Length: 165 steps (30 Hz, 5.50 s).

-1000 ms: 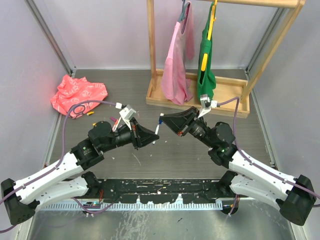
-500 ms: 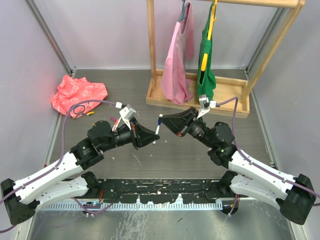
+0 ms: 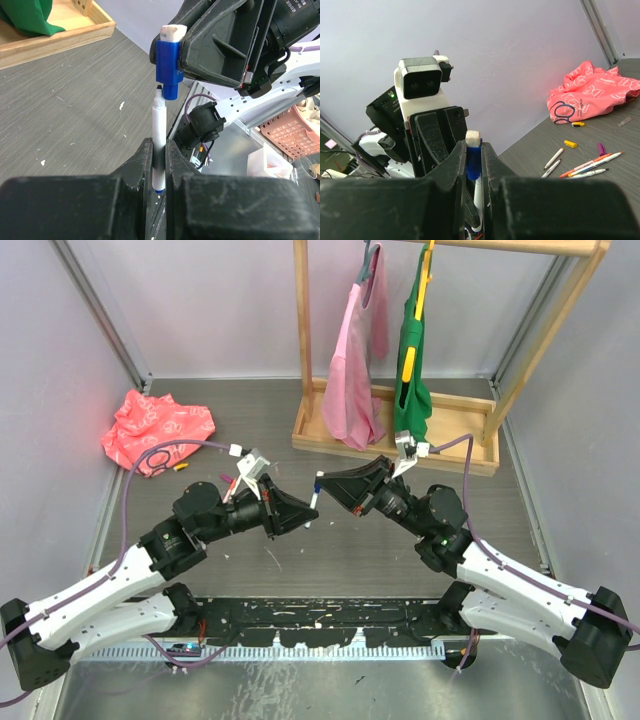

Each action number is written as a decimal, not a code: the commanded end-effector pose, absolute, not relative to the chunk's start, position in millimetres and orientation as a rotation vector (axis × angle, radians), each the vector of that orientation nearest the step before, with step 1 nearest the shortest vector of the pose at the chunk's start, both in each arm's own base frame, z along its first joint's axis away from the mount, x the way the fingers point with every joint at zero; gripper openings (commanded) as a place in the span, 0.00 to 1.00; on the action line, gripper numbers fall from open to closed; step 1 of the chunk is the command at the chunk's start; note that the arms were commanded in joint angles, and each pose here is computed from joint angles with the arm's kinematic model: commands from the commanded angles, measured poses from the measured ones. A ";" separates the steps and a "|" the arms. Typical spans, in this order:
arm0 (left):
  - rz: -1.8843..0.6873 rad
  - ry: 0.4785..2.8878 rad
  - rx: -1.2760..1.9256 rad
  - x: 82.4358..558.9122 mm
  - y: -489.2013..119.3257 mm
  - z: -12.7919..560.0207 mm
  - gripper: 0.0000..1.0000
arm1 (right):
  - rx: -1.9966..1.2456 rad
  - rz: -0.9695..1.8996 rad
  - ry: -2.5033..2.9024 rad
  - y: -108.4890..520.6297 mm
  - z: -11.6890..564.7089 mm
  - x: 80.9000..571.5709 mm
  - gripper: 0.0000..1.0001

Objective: Insert the pens into the pen caps
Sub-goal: Insert the pen cap onto the pen.

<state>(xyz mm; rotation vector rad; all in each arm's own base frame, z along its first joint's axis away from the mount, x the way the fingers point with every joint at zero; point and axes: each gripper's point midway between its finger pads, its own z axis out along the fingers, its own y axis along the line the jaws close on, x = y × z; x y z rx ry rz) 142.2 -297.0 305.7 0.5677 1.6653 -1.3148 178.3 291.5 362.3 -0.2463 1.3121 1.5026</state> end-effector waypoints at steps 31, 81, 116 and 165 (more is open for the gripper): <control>-1.360 1.515 0.589 133.7 -293.6 347.3 0.00 | -0.179 1.486 1.219 280.6 398.7 181.8 0.00; -1.349 1.525 0.577 136.4 -293.4 343.1 0.00 | -0.197 1.514 1.210 285.2 398.9 175.5 0.00; -1.348 1.503 0.565 137.5 -292.3 349.8 0.00 | -0.169 1.509 1.285 285.7 367.3 174.1 0.00; -1.343 1.521 0.556 139.2 -292.9 342.9 0.00 | -0.170 1.485 1.222 282.2 393.4 176.8 0.00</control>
